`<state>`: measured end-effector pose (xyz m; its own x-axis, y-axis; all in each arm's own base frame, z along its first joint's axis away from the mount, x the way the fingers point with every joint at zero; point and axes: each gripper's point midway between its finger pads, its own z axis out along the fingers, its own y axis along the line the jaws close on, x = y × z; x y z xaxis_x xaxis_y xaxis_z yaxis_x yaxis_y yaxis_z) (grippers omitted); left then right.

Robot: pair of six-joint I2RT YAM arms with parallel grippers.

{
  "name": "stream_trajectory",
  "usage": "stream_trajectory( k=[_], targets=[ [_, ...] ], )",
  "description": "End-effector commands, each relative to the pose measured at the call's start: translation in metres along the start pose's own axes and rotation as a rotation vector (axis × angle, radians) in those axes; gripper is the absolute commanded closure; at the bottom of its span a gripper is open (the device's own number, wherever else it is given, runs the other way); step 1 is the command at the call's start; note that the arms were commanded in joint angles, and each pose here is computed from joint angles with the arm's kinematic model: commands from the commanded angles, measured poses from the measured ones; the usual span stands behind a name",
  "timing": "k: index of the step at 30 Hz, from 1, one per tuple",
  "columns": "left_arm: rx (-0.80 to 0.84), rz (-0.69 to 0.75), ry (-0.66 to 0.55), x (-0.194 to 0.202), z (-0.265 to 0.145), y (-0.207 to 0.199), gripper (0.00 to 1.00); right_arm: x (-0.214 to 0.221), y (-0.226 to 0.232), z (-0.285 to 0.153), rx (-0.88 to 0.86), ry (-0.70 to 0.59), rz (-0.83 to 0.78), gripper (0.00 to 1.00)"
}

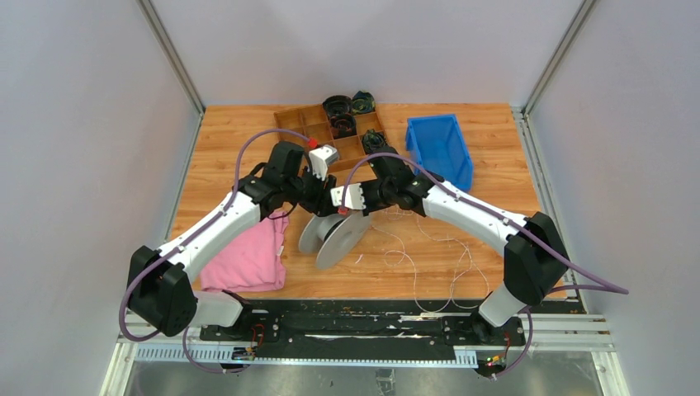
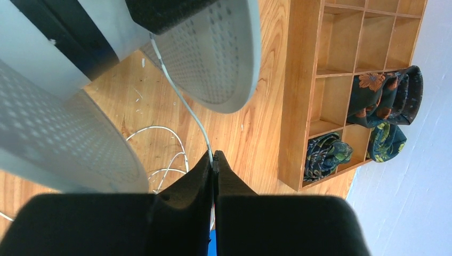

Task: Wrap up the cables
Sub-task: Wrap the cable around the cable reel.

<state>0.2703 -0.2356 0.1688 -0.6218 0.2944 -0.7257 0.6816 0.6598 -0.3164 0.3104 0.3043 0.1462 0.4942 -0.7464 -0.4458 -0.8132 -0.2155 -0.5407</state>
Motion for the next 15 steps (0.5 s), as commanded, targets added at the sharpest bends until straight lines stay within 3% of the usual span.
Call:
stream_trajectory(
  k=[1, 15],
  targets=[
    [0.017, 0.055, -0.007, -0.0099, 0.0025, -0.0099, 0.53, -0.007, -0.0049, 0.0045, 0.014, 0.001, 0.008, 0.99],
    [-0.006, 0.05, -0.001, -0.014, 0.0099, -0.0124, 0.66, -0.0076, -0.0048, 0.0073, 0.009, 0.0, 0.011, 0.99]
  ],
)
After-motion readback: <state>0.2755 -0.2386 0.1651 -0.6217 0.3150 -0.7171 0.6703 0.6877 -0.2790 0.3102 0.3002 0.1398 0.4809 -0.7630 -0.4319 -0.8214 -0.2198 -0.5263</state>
